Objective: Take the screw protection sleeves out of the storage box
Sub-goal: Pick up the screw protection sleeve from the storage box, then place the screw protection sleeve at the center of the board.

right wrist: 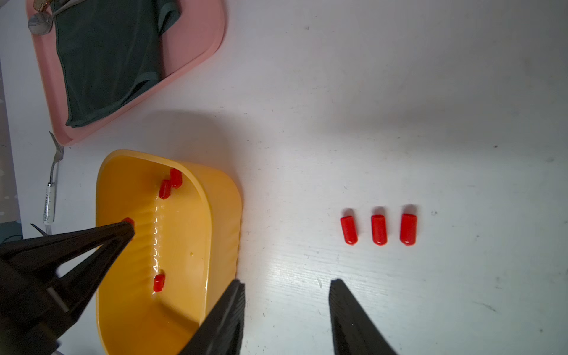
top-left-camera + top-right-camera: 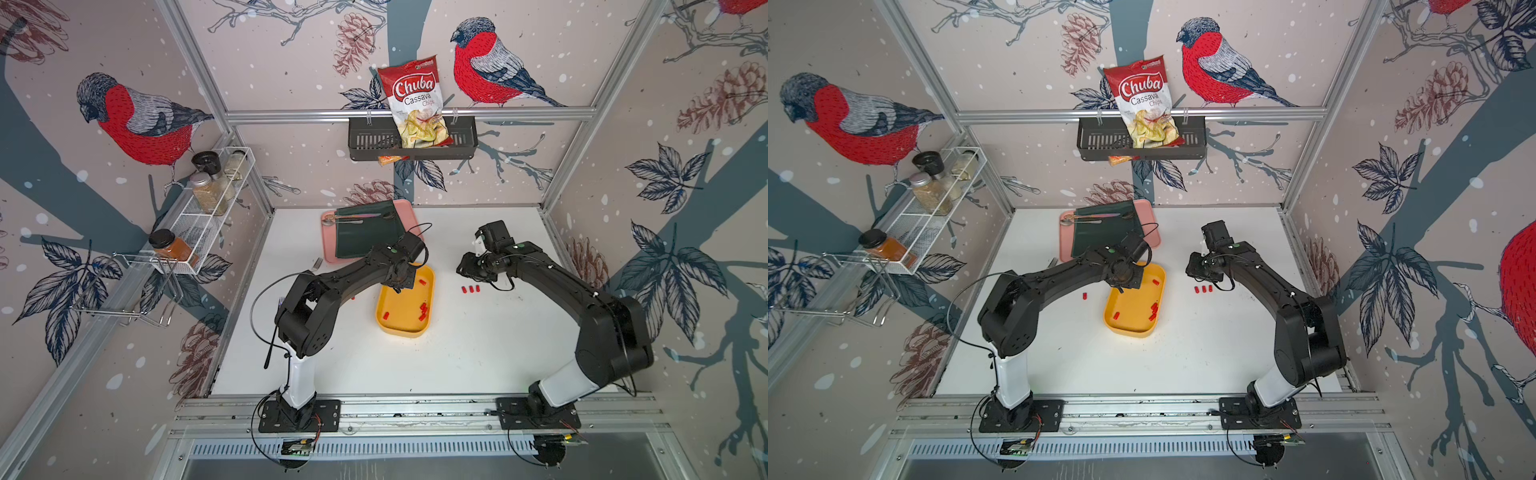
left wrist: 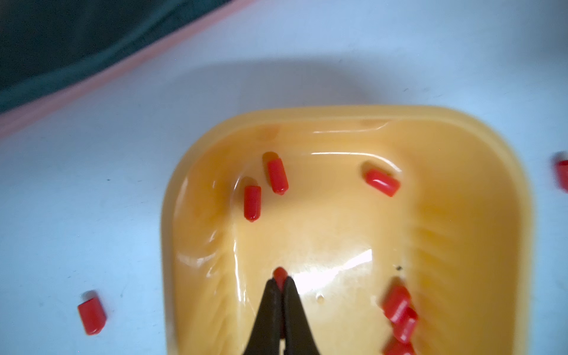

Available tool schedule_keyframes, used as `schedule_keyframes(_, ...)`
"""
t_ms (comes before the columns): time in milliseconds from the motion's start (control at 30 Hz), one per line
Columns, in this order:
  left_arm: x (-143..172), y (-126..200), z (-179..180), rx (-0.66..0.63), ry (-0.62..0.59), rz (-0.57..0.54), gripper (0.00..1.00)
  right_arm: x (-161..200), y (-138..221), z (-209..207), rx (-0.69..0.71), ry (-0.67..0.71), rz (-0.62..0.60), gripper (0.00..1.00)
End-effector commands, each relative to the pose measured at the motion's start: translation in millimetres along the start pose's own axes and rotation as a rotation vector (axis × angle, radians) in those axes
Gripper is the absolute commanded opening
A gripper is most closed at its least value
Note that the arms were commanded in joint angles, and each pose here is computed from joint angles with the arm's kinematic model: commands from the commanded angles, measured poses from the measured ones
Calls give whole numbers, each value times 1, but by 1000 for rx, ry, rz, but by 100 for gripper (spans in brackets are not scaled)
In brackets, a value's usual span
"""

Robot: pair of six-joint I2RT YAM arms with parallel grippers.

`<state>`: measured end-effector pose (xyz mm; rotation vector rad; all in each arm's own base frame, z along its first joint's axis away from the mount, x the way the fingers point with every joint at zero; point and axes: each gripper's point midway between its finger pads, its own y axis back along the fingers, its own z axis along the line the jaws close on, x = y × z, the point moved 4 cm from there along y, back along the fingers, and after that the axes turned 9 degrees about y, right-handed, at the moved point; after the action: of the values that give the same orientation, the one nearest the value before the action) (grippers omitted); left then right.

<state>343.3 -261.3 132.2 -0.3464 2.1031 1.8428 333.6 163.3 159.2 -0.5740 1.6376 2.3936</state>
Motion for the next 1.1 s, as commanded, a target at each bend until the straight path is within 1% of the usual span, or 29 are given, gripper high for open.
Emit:
schedule_keyframes(0, 7, 24, 13, 62, 87, 18, 1, -3, 1, 4, -10, 9, -9, 49)
schedule_keyframes(100, 26, 36, 52, 42, 164, 26, 1, -4, -1, 6, -14, 11, -9, 49)
schedule_keyframes(167, 45, 44, 80, 20, 214, 32, 2, -5, -1, 9, -22, 16, -7, 49)
schedule_keyframes(267, 75, 48, 111, -12, 266, 46, 3, -6, -4, 15, -25, 33, -2, 49)
schedule_keyframes(367, 103, 38, 129, -34, 312, 77, 3, -7, -10, 24, -33, 50, 7, 49)
schedule_keyframes(467, 118, 23, 133, -38, 321, 106, 3, -8, -15, 32, -39, 66, 18, 49)
schedule_keyframes(567, 122, 8, 136, -59, 321, 112, 3, -11, -17, 38, -41, 77, 23, 49)
schedule_keyframes(733, 116, -8, 138, -92, 311, 105, 3, -12, -17, 40, -39, 80, 21, 49)
schedule_keyframes(900, 107, -17, 140, -113, 290, 103, 3, -8, -15, 38, -31, 76, 21, 49)
schedule_keyframes(1067, 107, -23, 145, -136, 279, 107, 3, -4, -15, 34, -23, 72, 25, 49)
